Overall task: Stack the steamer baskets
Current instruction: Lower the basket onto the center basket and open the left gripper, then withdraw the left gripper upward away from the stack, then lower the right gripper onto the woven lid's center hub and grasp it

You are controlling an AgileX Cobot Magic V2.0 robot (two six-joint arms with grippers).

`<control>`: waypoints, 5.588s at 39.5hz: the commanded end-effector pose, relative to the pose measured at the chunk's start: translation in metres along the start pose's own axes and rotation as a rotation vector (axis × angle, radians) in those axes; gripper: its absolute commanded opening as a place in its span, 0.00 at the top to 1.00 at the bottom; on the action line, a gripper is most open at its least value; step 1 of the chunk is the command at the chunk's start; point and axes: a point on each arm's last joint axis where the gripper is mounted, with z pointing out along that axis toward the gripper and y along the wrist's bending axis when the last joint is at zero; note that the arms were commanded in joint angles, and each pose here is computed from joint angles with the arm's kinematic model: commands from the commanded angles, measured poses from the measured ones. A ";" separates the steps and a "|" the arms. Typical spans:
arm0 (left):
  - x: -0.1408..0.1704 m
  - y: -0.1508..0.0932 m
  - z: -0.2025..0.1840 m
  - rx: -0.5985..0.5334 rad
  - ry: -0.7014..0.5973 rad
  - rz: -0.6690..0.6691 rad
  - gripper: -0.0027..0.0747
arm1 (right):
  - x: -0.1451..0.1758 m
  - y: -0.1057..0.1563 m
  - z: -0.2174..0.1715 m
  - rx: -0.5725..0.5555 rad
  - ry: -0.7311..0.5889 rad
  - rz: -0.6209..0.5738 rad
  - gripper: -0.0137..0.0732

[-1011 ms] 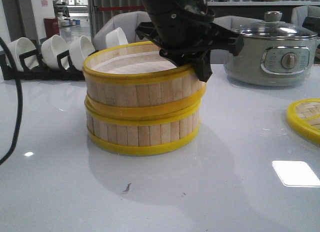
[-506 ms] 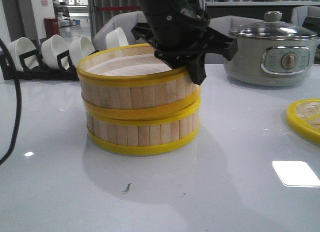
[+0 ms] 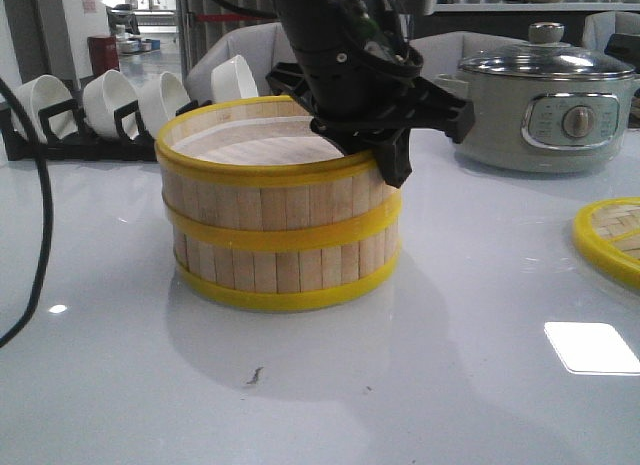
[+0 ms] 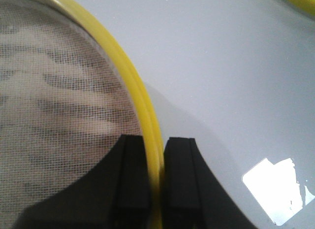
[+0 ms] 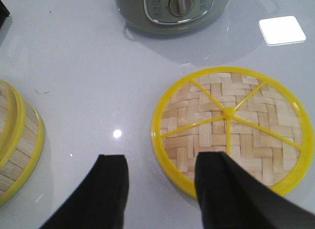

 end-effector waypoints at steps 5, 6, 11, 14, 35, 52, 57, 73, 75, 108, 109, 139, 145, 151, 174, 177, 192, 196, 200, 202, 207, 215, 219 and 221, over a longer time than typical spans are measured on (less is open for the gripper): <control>-0.026 0.000 -0.036 0.007 -0.167 0.016 0.85 | -0.018 0.002 -0.006 -0.012 -0.112 -0.003 0.35; -0.026 0.000 -0.036 0.007 -0.167 0.016 0.85 | -0.018 0.002 -0.006 -0.012 -0.112 -0.003 0.35; -0.027 -0.001 -0.036 0.008 -0.174 0.016 0.83 | -0.018 0.002 -0.006 -0.012 -0.112 -0.003 0.35; -0.027 -0.001 -0.036 0.008 -0.176 0.016 0.77 | -0.018 0.002 -0.006 -0.012 -0.112 -0.003 0.35; -0.038 0.000 -0.046 0.009 -0.213 0.012 0.49 | -0.018 0.002 -0.006 -0.012 -0.110 -0.003 0.35; -0.068 0.002 -0.082 0.003 -0.293 -0.003 0.53 | -0.018 0.002 -0.006 -0.012 -0.108 -0.003 0.35; -0.077 0.010 -0.101 -0.007 -0.341 -0.019 0.83 | -0.018 0.002 -0.006 -0.012 -0.108 -0.003 0.35; -0.075 0.119 -0.220 -0.193 -0.586 -0.225 0.85 | -0.018 0.002 -0.006 -0.012 -0.108 -0.003 0.35; -0.069 0.135 -0.236 -0.229 -0.610 -0.268 0.85 | -0.018 0.002 -0.006 -0.012 -0.108 -0.003 0.35; 0.167 0.127 -0.288 -0.412 -0.755 -0.458 0.85 | -0.018 0.002 -0.006 -0.012 -0.108 -0.003 0.35; 0.174 0.125 -0.284 -0.410 -0.748 -0.459 0.85 | -0.018 0.002 -0.006 -0.012 -0.108 -0.003 0.35; 0.245 0.099 -0.260 -0.400 -0.747 -0.465 0.85 | -0.017 0.002 -0.006 -0.010 -0.094 -0.003 0.53; 0.245 0.099 -0.260 -0.400 -0.747 -0.465 0.85 | -0.013 0.002 -0.006 -0.007 -0.059 -0.003 0.82; 0.245 0.099 -0.260 -0.400 -0.747 -0.465 0.85 | -0.013 0.002 -0.006 -0.006 -0.051 -0.003 0.79; 0.245 0.099 -0.260 -0.400 -0.749 -0.464 0.85 | -0.006 0.000 0.002 0.007 0.024 -0.017 0.46; 0.245 0.099 -0.260 -0.400 -0.749 -0.464 0.85 | -0.004 -0.001 0.010 0.013 0.057 -0.016 0.46; 0.245 0.099 -0.260 -0.400 -0.749 -0.464 0.85 | -0.020 -0.018 0.076 0.116 0.201 -0.096 0.50; 0.245 0.099 -0.260 -0.400 -0.749 -0.464 0.85 | -0.033 -0.029 0.098 0.152 0.246 -0.072 0.50; 0.245 0.099 -0.260 -0.400 -0.749 -0.464 0.85 | -0.042 -0.035 0.125 0.169 0.302 -0.061 0.50; 0.245 0.099 -0.260 -0.400 -0.749 -0.464 0.85 | -0.044 -0.036 0.138 0.172 0.329 -0.059 0.50; 0.245 0.099 -0.260 -0.400 -0.749 -0.464 0.85 | -0.048 -0.040 0.162 0.186 0.409 -0.061 0.50; 0.245 0.099 -0.260 -0.400 -0.749 -0.464 0.85 | -0.054 -0.048 0.184 0.225 0.464 -0.117 0.50; 0.245 0.099 -0.260 -0.400 -0.749 -0.464 0.85 | -0.059 -0.052 0.186 0.237 0.455 -0.120 0.50; 0.245 0.099 -0.260 -0.400 -0.749 -0.464 0.85 | -0.060 -0.054 0.187 0.240 0.450 -0.117 0.50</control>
